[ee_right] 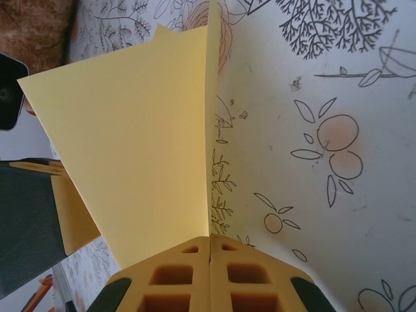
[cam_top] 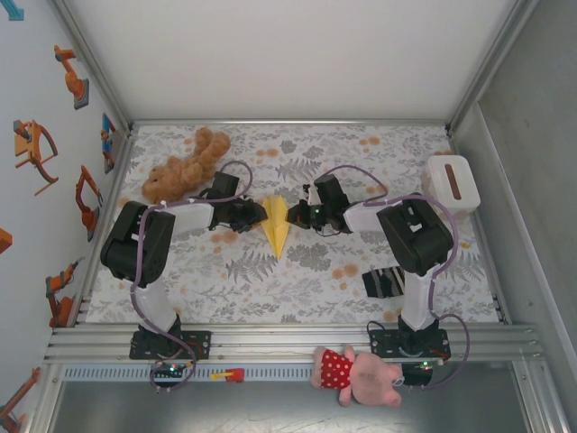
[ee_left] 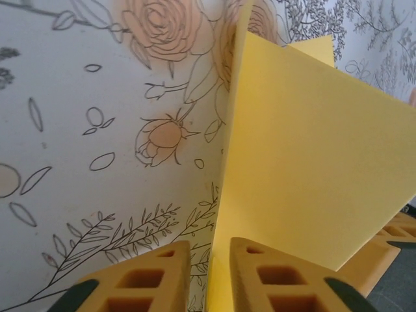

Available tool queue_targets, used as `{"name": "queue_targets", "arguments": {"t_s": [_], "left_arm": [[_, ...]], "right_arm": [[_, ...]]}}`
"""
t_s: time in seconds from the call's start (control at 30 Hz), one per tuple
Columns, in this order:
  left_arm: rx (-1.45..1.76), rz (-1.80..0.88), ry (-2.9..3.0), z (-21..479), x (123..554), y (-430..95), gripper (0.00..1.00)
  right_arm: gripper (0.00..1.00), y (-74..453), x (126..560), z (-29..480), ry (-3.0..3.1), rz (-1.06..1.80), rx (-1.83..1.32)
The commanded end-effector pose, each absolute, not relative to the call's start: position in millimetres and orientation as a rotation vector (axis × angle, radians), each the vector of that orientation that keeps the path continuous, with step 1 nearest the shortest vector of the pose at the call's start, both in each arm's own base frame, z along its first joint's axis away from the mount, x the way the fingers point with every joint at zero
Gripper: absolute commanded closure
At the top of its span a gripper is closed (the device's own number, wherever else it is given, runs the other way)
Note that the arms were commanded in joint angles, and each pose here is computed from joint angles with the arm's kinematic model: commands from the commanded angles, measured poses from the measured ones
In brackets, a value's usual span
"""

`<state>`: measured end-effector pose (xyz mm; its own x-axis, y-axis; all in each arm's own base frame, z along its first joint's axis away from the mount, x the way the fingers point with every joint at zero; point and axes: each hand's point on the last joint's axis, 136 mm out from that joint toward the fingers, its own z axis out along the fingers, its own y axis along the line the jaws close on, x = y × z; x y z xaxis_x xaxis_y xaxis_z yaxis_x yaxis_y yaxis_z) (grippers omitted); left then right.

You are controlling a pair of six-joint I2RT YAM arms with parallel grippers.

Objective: Fold a paper plane with a square sheet of paper (pick it up from the middle)
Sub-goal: Move the paper plane to the top-center of the table.

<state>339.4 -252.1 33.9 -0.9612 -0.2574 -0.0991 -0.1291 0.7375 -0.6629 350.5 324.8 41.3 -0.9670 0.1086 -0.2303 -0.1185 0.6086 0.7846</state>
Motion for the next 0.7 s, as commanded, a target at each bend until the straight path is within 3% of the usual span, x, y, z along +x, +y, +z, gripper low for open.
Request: {"name": "queue_targets", "arguments": {"t_s": [0.0,0.17,0.67], "left_arm": [[-0.261,-1.048,2.715,47,347,-256,0.84],[-0.249,-0.974,2.708,51,345,-245,0.93],[-0.301,-0.964,2.716,35,342,-242,0.93]], "right_arm": [[1.00,320,357,51,2.545,1.296,0.014],[1.00,308,362,58,2.531,1.238,0.044],[1.00,296,359,32,2.607,1.148,0.131]]}}
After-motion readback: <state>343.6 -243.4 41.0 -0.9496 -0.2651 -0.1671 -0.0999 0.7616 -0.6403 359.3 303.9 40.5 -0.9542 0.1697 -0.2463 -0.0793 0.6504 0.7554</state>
